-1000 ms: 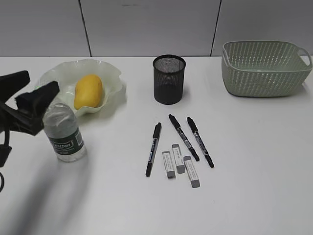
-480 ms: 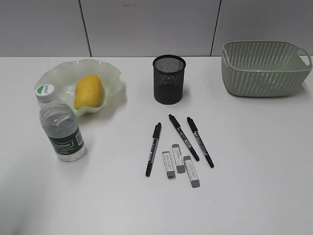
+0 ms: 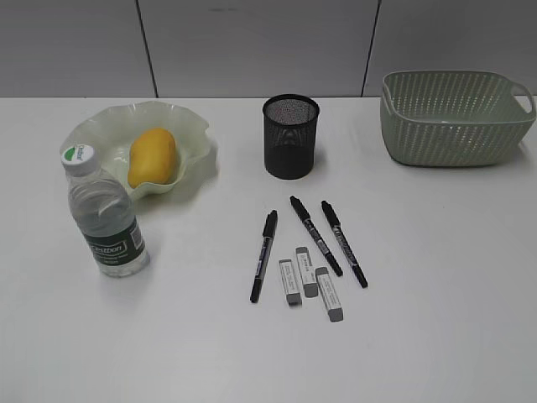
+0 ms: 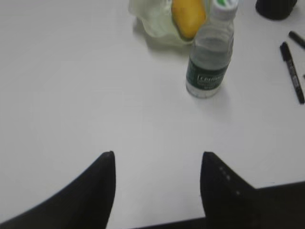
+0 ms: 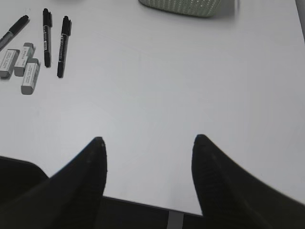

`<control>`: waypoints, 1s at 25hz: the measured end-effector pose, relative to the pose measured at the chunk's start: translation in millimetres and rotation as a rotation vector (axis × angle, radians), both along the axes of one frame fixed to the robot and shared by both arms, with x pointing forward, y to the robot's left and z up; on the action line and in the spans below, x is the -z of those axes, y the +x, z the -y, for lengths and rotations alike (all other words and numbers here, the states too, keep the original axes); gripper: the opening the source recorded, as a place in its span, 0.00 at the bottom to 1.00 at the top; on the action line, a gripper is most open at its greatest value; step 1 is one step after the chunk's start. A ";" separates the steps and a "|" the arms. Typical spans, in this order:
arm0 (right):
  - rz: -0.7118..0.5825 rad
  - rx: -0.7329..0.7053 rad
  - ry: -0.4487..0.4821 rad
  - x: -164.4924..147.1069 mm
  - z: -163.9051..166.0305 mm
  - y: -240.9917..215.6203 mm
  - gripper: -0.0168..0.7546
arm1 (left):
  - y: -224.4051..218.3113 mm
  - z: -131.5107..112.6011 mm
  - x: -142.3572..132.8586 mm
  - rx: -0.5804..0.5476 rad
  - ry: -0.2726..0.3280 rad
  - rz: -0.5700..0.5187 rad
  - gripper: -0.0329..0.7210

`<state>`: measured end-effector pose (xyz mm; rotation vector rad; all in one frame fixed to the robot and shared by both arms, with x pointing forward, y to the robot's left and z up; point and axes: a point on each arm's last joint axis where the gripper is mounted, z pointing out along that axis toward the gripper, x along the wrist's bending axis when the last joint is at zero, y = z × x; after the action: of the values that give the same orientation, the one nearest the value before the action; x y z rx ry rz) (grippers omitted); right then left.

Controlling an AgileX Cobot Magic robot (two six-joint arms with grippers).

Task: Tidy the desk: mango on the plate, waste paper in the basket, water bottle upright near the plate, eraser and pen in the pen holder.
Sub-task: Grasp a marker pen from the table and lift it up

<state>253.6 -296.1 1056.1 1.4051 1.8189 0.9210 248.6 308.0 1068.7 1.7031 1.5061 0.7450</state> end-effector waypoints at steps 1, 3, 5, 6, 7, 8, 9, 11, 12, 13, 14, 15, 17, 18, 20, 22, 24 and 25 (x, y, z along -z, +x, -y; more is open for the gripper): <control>0.001 0.000 0.000 -0.1 0.0 0.0 0.61 | -5.6 -1.7 0.3 0.002 -0.012 0.042 0.61; 0.017 -0.005 0.005 -2.4 -0.6 0.4 0.61 | -13.3 -3.3 3.0 0.009 -0.039 0.117 0.61; 0.028 -0.025 0.013 -8.4 -3.5 6.4 0.61 | -17.7 -3.4 5.3 0.023 -0.054 0.152 0.61; 0.020 -0.041 0.024 -11.2 -6.6 14.4 0.61 | -17.9 -3.2 5.8 0.025 -0.056 0.157 0.61; -0.004 -0.061 0.039 -12.1 -11.0 25.7 0.60 | -17.9 -3.0 5.7 0.028 -0.057 0.160 0.61; -0.038 -0.078 0.060 -12.0 -15.4 37.1 0.59 | -17.8 -2.8 5.5 0.029 -0.059 0.161 0.61; -0.087 -0.091 0.076 -10.1 -20.4 53.1 0.58 | -17.8 -2.7 5.4 0.030 -0.060 0.163 0.60; -0.205 -0.092 0.107 -1.7 -29.5 90.9 0.57 | -17.8 -2.6 5.4 0.031 -0.061 0.163 0.58; -0.257 -0.086 0.125 2.3 -33.6 108.3 0.56 | -17.8 -2.6 5.4 0.031 -0.061 0.163 0.58; -0.330 -0.080 0.131 10.2 -38.9 130.9 0.56 | -17.8 -2.5 5.4 0.030 -0.061 0.163 0.57; -0.401 -0.082 0.129 19.9 -45.3 152.3 0.55 | -17.9 -2.4 5.4 0.030 -0.063 0.163 0.57; -0.438 -0.093 0.121 23.8 -52.3 170.6 0.53 | -18.0 -2.1 5.4 0.028 -0.065 0.162 0.57; -0.519 -0.136 0.094 37.3 -75.5 212.3 0.51 | -18.1 -1.7 5.4 0.022 -0.067 0.162 0.57; -0.565 -0.150 0.078 48.5 -87.5 231.1 0.50 | -18.2 -1.5 5.4 0.016 -0.068 0.161 0.57; -0.611 -0.169 0.053 62.7 -115.2 266.5 0.49 | -18.4 -1.3 5.4 0.000 -0.068 0.162 0.57; -0.674 -0.170 0.017 83.2 -137.0 295.3 0.49 | -18.7 -1.0 5.4 -0.025 -0.065 0.163 0.57; -0.751 -0.175 -0.018 105.6 -155.9 319.4 0.49 | -18.9 -0.7 5.4 -0.052 -0.063 0.163 0.56; -0.783 -0.180 -0.034 114.1 -162.3 327.3 0.49 | -19.0 -0.6 5.4 -0.063 -0.062 0.164 0.55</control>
<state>580.9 -133.8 942.0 1.7478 2.5407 0.4247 229.6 308.7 1063.3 1.5165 1.4600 0.8409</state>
